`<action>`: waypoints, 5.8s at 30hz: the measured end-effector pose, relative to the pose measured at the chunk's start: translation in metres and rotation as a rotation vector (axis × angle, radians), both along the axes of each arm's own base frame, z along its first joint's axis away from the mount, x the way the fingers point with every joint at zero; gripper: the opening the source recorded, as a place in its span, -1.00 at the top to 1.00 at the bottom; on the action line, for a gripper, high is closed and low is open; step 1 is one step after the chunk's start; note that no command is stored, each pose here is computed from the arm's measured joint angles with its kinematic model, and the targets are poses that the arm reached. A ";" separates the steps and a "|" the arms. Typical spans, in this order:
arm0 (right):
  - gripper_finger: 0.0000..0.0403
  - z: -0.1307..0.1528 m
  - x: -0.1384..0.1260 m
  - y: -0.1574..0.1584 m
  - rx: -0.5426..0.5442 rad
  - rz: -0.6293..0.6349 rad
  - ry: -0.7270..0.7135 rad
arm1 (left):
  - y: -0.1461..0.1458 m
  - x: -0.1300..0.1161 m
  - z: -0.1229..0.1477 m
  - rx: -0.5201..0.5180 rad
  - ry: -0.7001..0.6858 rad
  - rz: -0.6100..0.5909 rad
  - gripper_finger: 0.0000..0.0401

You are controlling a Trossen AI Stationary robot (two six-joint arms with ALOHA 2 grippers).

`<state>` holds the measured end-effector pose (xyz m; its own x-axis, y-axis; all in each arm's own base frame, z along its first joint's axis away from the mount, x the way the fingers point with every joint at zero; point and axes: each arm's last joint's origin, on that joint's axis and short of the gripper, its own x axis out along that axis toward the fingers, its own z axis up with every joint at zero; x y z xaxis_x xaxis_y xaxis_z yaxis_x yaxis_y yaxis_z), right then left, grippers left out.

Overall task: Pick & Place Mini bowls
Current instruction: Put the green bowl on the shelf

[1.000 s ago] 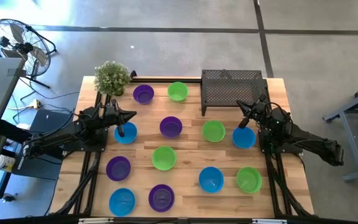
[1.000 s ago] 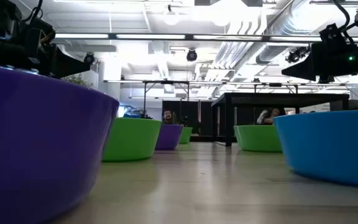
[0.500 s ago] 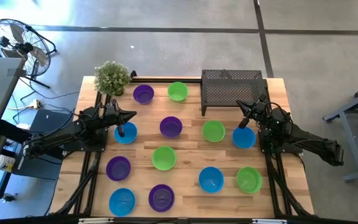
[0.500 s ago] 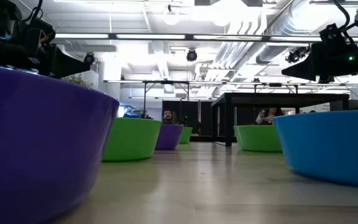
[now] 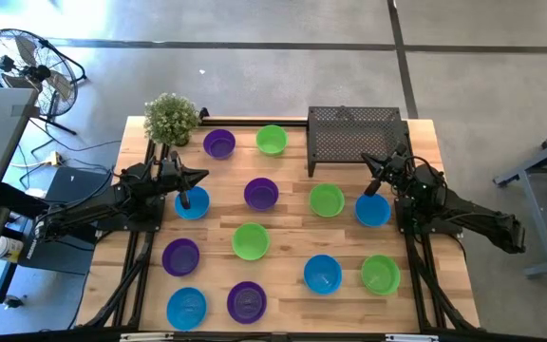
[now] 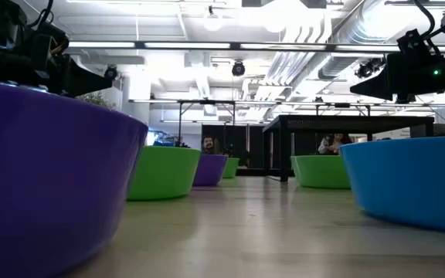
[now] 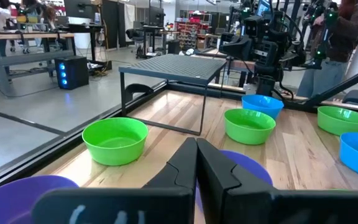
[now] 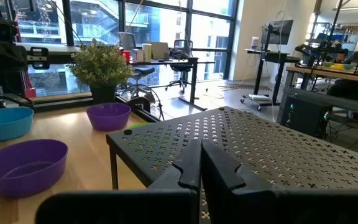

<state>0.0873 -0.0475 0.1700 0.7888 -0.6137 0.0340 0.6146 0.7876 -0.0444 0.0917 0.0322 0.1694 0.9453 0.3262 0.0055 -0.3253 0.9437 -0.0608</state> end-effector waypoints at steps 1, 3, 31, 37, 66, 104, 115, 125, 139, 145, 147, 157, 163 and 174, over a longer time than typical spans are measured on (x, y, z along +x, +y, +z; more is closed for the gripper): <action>1.00 0.000 0.000 0.000 0.000 0.000 0.000 | 0.000 0.000 0.000 0.000 0.000 0.000 1.00; 1.00 0.000 0.000 0.000 0.000 0.000 0.000 | 0.000 0.000 0.000 0.000 -0.001 -0.010 1.00; 1.00 0.027 -0.001 0.006 -0.034 0.187 -0.309 | -0.001 0.001 -0.001 -0.059 -0.004 -0.059 1.00; 1.00 0.051 -0.002 0.010 -0.072 0.290 -0.318 | -0.001 0.001 -0.001 -0.054 -0.001 -0.055 1.00; 1.00 0.090 0.090 0.054 0.280 0.329 0.397 | -0.001 0.001 -0.002 -0.078 -0.005 -0.054 1.00; 0.22 0.008 0.183 0.080 0.547 0.199 1.102 | -0.001 0.001 0.000 0.031 0.016 -0.053 1.00; 0.56 -0.019 0.194 0.068 0.601 0.202 1.191 | -0.001 0.001 -0.001 0.030 0.018 -0.050 1.00; 0.97 -0.017 0.197 0.069 0.622 0.250 1.163 | -0.001 0.001 -0.001 0.030 0.019 -0.050 1.00; 0.99 0.059 0.182 0.075 0.700 0.568 0.808 | -0.001 0.001 -0.001 0.029 0.020 -0.050 1.00; 0.94 0.083 0.166 0.072 0.711 0.494 0.696 | -0.001 0.001 -0.001 0.029 0.020 -0.051 1.00; 0.89 0.080 0.160 0.069 0.751 0.382 0.722 | -0.001 0.001 -0.001 0.029 0.020 -0.051 1.00; 0.38 0.047 0.138 0.045 0.977 -0.048 0.757 | -0.001 0.001 -0.001 0.029 0.019 -0.053 1.00; 0.34 0.005 0.131 0.027 1.054 -0.056 0.635 | -0.001 0.001 -0.001 0.026 0.019 -0.053 1.00; 0.55 -0.016 0.127 0.022 1.095 -0.002 0.527 | -0.001 0.001 -0.001 0.026 0.017 -0.053 1.00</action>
<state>0.2141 -0.0255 0.1538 0.5486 -0.1176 -0.8278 0.7232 0.5636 0.3992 0.0929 0.0310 0.1687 0.9613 0.2756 -0.0029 -0.2756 0.9608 -0.0309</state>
